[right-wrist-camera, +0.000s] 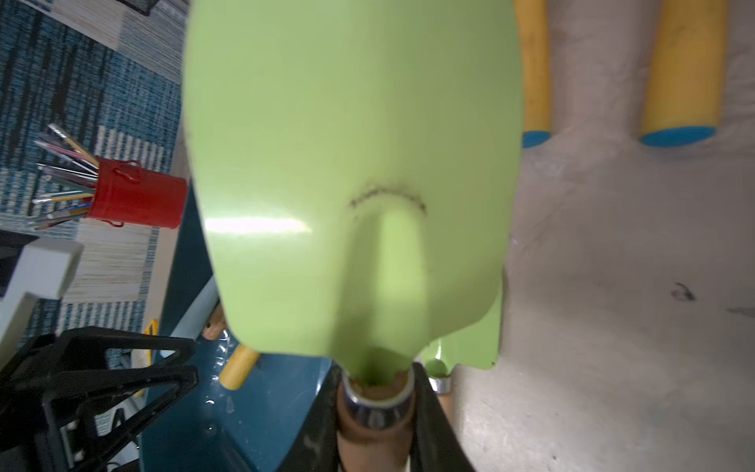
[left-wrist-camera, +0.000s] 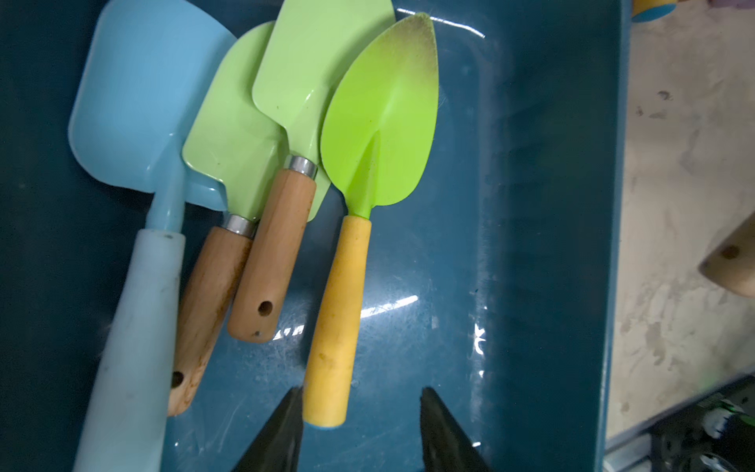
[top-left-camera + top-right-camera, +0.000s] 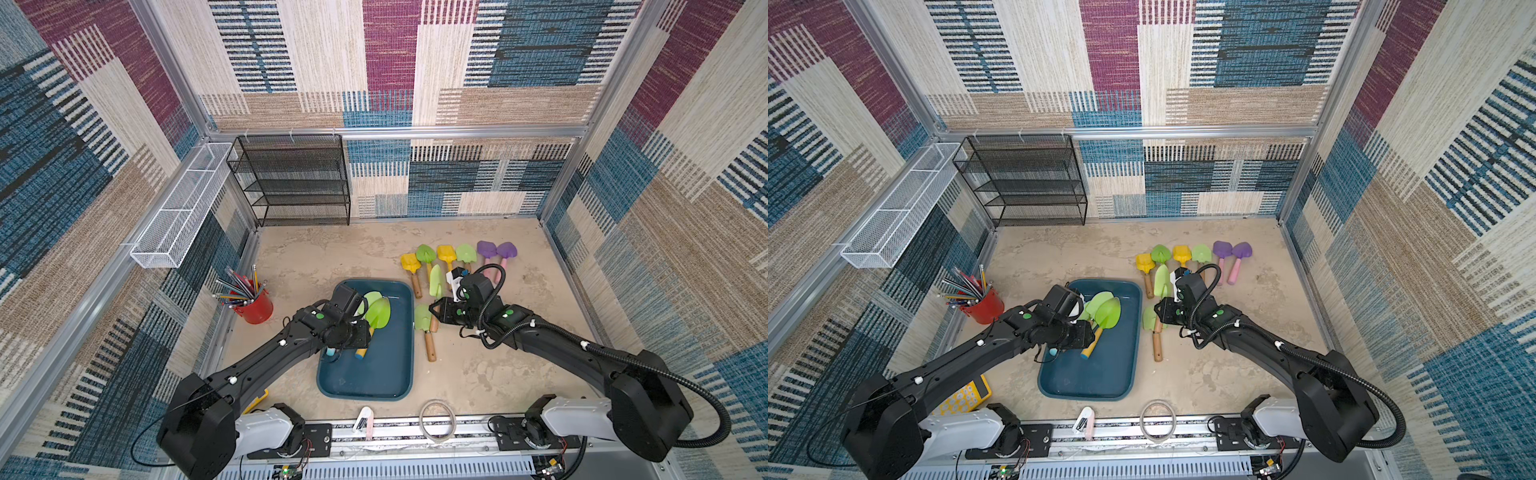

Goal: Take the shovel out of the storage box
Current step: Place the shovel at the center of the board.

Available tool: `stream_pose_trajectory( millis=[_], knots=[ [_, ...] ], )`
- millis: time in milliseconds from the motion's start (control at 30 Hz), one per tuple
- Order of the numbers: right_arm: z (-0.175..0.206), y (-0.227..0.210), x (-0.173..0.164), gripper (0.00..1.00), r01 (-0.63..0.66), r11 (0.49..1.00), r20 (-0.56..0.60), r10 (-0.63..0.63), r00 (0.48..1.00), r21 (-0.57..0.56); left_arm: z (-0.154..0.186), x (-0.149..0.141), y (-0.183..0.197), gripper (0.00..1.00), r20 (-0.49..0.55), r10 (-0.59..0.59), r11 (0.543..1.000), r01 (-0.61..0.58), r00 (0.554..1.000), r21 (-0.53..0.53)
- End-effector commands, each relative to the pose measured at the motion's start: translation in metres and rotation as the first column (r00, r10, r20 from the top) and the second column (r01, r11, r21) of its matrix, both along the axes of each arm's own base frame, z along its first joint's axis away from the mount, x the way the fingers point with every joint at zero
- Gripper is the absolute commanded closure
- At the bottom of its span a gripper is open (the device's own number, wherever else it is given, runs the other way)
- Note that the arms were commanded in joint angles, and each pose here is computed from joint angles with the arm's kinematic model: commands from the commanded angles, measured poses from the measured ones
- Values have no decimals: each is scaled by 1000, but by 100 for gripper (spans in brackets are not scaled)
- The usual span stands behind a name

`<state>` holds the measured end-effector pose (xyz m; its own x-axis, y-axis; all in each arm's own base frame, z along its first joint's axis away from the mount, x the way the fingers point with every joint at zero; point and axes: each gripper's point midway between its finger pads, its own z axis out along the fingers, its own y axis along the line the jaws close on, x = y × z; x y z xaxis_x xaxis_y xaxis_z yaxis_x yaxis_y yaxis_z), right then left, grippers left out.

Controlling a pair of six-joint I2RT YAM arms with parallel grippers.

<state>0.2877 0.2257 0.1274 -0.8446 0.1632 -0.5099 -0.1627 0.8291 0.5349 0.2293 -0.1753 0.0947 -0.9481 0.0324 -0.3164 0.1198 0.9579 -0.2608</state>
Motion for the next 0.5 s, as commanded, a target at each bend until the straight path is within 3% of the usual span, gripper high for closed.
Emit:
stream_pose_trajectory(
  millis=[0, 467],
  knots=[
    [-6, -20, 2, 84, 44, 993, 32, -41, 999, -112, -7, 0, 9, 50, 4, -20, 995, 19, 1000, 99],
    [-38, -46, -14, 83, 60, 968, -12, -65, 998, -242, -25, 0, 0, 51, -6, -91, 968, 89, 996, 236]
  ],
)
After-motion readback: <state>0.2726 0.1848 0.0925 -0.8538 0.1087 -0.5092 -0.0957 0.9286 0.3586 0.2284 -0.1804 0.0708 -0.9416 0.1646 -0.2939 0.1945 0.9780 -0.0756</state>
